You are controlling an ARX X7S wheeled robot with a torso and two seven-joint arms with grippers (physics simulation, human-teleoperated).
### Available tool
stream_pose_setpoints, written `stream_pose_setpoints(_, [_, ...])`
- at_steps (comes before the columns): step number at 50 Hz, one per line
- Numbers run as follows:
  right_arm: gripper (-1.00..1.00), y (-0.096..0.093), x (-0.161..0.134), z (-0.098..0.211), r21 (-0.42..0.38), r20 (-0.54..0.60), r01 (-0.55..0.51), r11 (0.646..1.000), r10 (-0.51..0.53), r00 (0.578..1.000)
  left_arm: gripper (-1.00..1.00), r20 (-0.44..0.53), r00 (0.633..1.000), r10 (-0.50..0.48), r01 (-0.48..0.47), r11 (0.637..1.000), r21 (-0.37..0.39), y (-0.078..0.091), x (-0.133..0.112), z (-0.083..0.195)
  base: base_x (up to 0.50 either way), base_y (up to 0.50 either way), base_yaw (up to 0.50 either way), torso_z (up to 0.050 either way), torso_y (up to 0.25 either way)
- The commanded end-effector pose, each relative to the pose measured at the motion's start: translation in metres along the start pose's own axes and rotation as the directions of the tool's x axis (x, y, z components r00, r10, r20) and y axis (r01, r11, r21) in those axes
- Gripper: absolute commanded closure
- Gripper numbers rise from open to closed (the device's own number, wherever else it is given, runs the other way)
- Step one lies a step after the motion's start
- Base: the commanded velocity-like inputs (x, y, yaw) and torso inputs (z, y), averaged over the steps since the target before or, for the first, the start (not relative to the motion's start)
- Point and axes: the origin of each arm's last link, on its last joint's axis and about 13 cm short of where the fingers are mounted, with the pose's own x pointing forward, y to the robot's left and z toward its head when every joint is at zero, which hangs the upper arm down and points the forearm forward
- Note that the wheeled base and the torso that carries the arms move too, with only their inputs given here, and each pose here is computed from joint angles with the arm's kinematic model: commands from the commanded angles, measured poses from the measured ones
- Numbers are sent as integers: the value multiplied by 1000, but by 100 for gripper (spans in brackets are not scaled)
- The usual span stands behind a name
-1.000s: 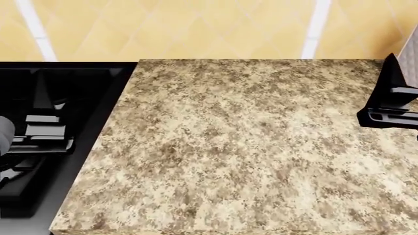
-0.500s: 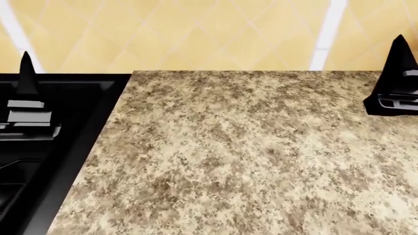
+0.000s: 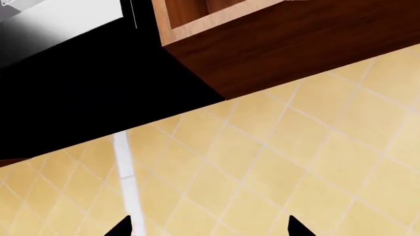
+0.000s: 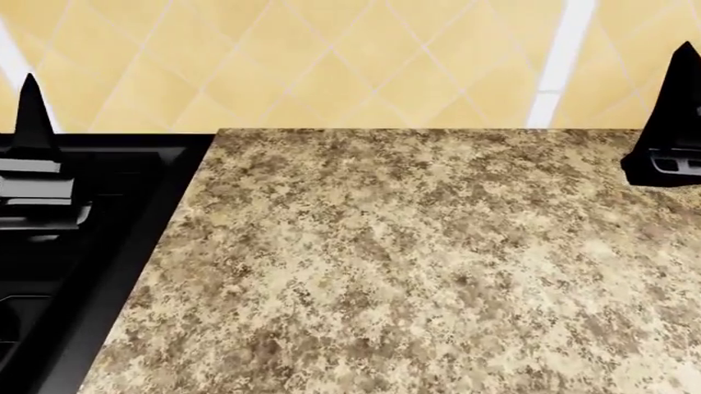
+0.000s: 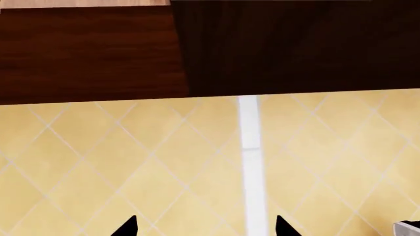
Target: Pick and place the shaker into the drawer. Then close the cabinet.
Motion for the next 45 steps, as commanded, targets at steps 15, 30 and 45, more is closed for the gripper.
stream_pose_setpoints(15, [-100,0,-4,6,-24,26,-1,1000,1,1000,-100,5,1000,-3,3,1000,14,0,-3,1,0,-118,0,0,0])
stream_pose_setpoints(30, [-100,-9,13,53,-94,133,25,995,-12,991,-100,10,1000,-1,1,1000,17,1,-1,3,0,0,0,0,0])
stream_pose_setpoints(45, [-100,-13,34,107,-130,245,31,991,2,970,-100,13,1000,-1,1,1000,21,1,1,6,0,0,0,0,0])
